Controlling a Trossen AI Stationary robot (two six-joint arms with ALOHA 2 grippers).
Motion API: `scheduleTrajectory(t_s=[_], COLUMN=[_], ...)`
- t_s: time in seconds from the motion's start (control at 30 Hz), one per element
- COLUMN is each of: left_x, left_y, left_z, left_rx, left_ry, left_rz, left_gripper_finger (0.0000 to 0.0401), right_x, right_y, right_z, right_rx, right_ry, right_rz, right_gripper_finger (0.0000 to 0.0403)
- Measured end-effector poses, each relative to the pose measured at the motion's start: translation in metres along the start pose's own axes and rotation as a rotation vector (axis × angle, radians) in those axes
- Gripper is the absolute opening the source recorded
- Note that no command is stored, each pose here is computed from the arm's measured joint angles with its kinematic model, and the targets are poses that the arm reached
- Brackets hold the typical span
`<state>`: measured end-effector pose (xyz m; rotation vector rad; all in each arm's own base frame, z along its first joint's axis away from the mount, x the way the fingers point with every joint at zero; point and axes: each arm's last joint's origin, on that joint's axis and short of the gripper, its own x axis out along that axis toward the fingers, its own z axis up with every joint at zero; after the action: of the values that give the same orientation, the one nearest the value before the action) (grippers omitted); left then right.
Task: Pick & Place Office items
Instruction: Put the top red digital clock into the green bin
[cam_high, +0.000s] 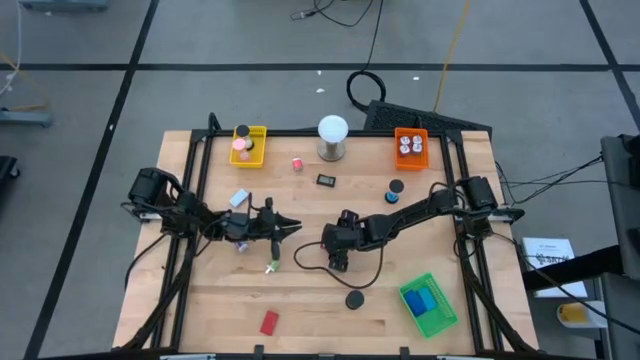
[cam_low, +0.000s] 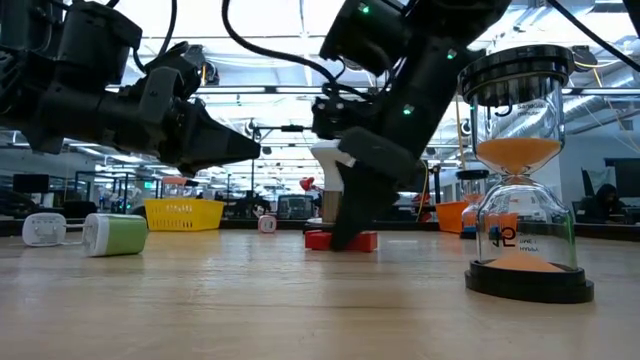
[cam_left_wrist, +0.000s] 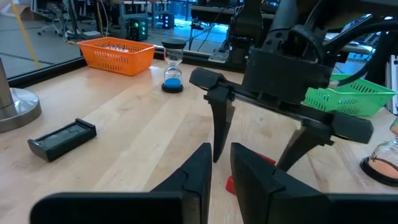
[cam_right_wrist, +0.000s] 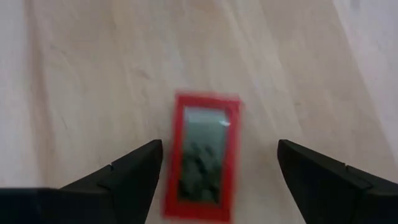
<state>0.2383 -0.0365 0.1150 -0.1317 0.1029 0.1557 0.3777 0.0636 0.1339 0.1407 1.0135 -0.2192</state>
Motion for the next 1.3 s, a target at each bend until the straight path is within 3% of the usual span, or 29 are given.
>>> scheduleTrajectory(t_s=[0.73,0.97,1.3], left_x=[0.001,0.001,0.0], left_y=[0.0,-0.004,-0.004], left_z=[0.001,0.0,-0.002], left_rx=[-0.003,0.126,0.135], left_ry=[-0.007,0.014,0.035], left_rz=[-0.002,-0.13,-0.136], left_gripper_finger=[0.0067,0.0067,0.0067], right_x=[-0.006,-0.007,-0.023], right_y=[0.0,0.0,0.003], right_z=[0.002,0.002,-0.004], right_rx=[0.002,0.011,0.027], right_ry=[-0.011,-0.01,0.065], right_rz=[0.007,0.007,0.015], right_gripper_finger=[0.0138,0.0134,0.0134])
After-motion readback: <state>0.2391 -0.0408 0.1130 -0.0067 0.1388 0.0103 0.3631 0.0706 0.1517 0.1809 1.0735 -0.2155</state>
